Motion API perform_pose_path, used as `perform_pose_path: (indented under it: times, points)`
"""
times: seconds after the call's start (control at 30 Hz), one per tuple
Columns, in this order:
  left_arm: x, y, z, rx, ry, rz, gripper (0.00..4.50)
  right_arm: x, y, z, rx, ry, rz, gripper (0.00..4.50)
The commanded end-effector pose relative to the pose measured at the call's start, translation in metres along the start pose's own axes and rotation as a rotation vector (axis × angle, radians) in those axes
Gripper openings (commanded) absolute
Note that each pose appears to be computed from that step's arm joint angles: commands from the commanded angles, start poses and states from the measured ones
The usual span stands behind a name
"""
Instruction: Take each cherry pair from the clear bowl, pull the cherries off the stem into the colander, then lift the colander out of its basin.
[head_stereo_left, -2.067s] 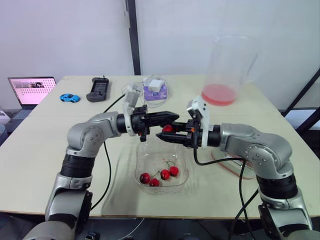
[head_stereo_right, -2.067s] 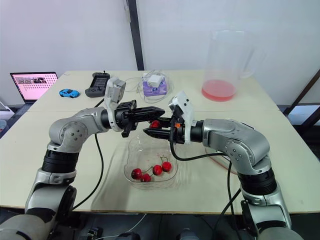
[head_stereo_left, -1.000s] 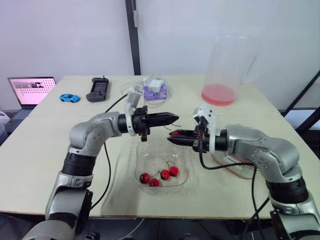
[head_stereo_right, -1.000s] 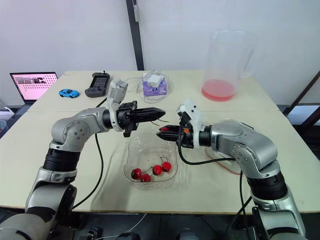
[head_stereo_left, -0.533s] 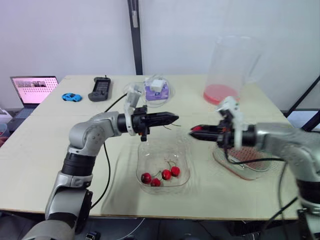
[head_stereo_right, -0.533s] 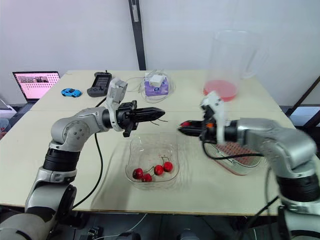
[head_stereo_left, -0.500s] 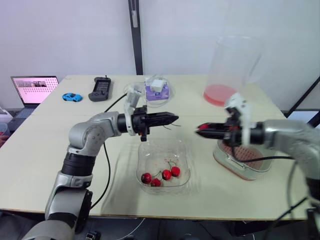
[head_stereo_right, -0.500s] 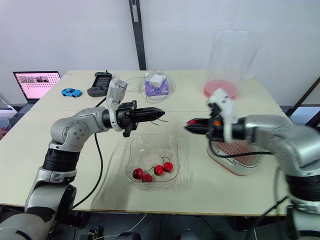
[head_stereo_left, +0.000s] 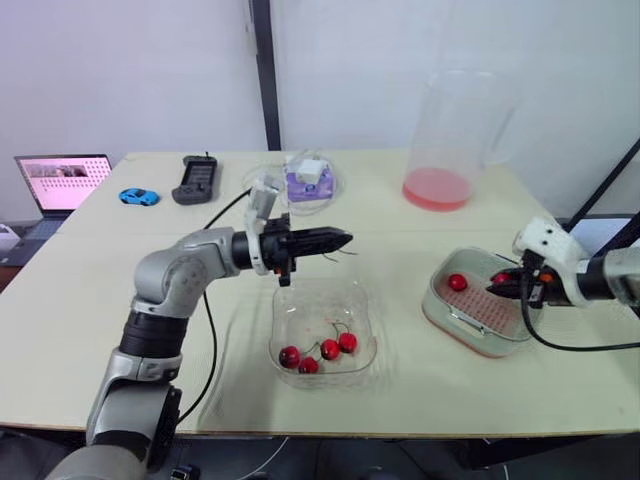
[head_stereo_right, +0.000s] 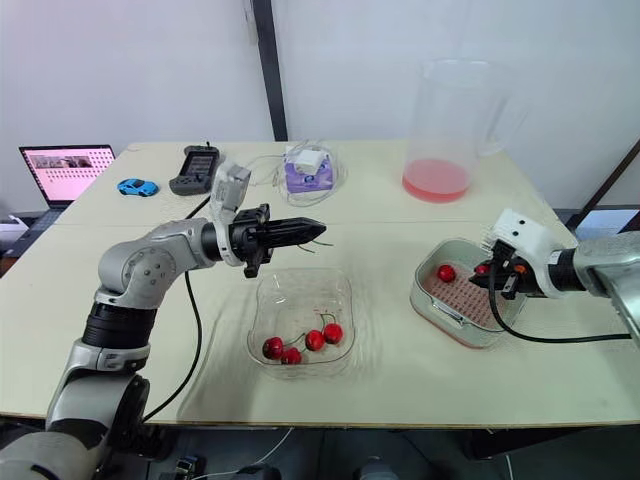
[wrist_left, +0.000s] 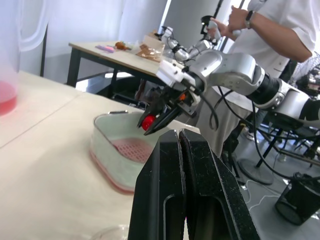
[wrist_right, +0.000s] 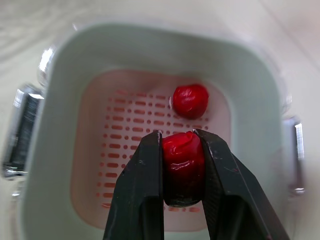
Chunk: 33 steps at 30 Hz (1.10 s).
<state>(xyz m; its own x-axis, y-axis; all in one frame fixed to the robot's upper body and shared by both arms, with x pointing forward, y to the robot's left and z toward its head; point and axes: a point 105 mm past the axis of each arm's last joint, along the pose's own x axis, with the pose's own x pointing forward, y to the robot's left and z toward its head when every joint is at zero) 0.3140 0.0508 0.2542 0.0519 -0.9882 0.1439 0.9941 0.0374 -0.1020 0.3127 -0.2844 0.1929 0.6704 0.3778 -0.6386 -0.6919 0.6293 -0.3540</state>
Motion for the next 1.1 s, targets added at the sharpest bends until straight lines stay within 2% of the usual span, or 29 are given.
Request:
perform_pose_path:
  times: [0.03,0.17,0.3,0.57,0.63,0.7,0.97,1.1]
  points:
    - [-0.001,-0.006,0.014,0.072,-0.025,-0.011,0.00,-0.008,-0.009,0.005,-0.029,-0.003,-0.048,2.30]
    - [-0.002,-0.005,0.014,0.074,-0.020,-0.007,0.00,-0.020,-0.013,0.016,-0.037,-0.023,-0.055,4.42]
    - [-0.003,-0.006,0.015,0.074,-0.019,-0.005,0.00,-0.035,-0.012,0.037,-0.053,-0.087,-0.040,4.42]
    - [-0.010,-0.005,0.013,0.075,-0.010,0.027,0.00,-0.059,0.043,0.137,0.026,-0.577,0.281,4.42]
    - [-0.022,-0.001,0.015,0.081,-0.007,0.080,0.00,-0.057,0.075,0.154,-0.019,-0.601,0.452,4.42]
    - [-0.044,0.007,0.017,0.101,0.010,0.176,0.00,-0.054,0.085,0.167,-0.043,-0.638,0.510,4.42]
    - [-0.107,0.003,0.018,0.113,0.063,0.377,0.00,-0.049,0.089,0.184,-0.052,-0.708,0.586,4.42]
    - [-0.137,-0.003,0.002,-0.001,0.063,0.498,0.00,-0.046,0.091,0.189,-0.087,-0.712,0.600,4.42]
